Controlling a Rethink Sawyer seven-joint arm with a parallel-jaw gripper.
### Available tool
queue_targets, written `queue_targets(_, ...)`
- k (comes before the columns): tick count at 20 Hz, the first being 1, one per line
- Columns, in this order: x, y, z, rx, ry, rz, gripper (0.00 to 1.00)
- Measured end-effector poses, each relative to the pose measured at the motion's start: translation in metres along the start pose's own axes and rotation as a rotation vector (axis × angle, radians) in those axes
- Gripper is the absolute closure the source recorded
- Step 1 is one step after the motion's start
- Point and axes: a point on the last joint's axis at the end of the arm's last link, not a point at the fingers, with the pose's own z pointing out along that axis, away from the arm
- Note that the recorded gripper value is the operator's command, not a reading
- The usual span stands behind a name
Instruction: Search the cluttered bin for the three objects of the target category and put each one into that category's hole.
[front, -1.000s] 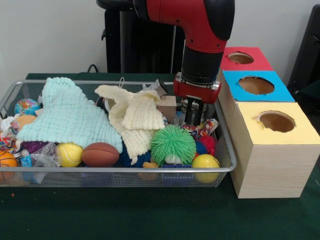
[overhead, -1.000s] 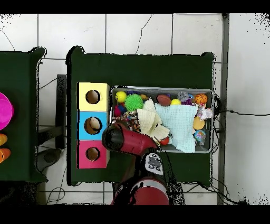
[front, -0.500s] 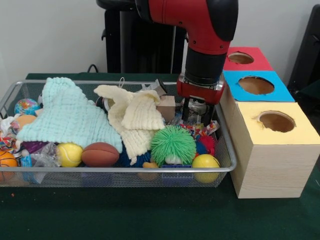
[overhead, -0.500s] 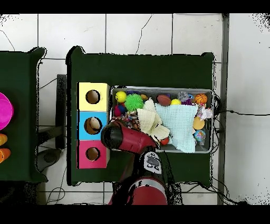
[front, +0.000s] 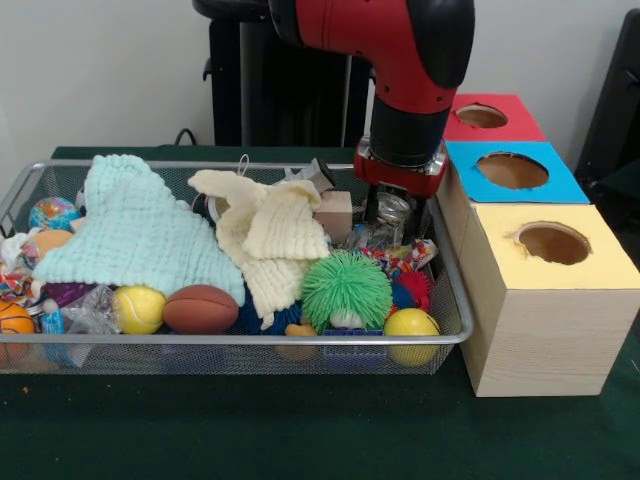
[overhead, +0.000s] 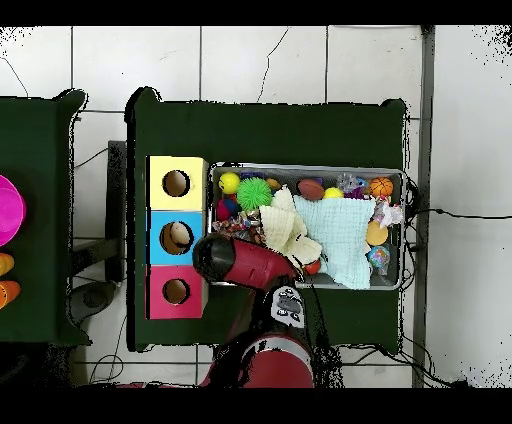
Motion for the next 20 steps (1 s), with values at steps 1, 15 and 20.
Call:
queue_targets(1, 0.001, -0.003, -0.001, 0.009, 0.007, 0.002, 0.00)
queue_targets(15, 0.009, 0.006, -0.001, 0.070, -0.086, -0.057, 0.00)
queue_targets(20, 0.008, 0.009, -0.003, 0.110, -0.206, -0.100, 0.00)
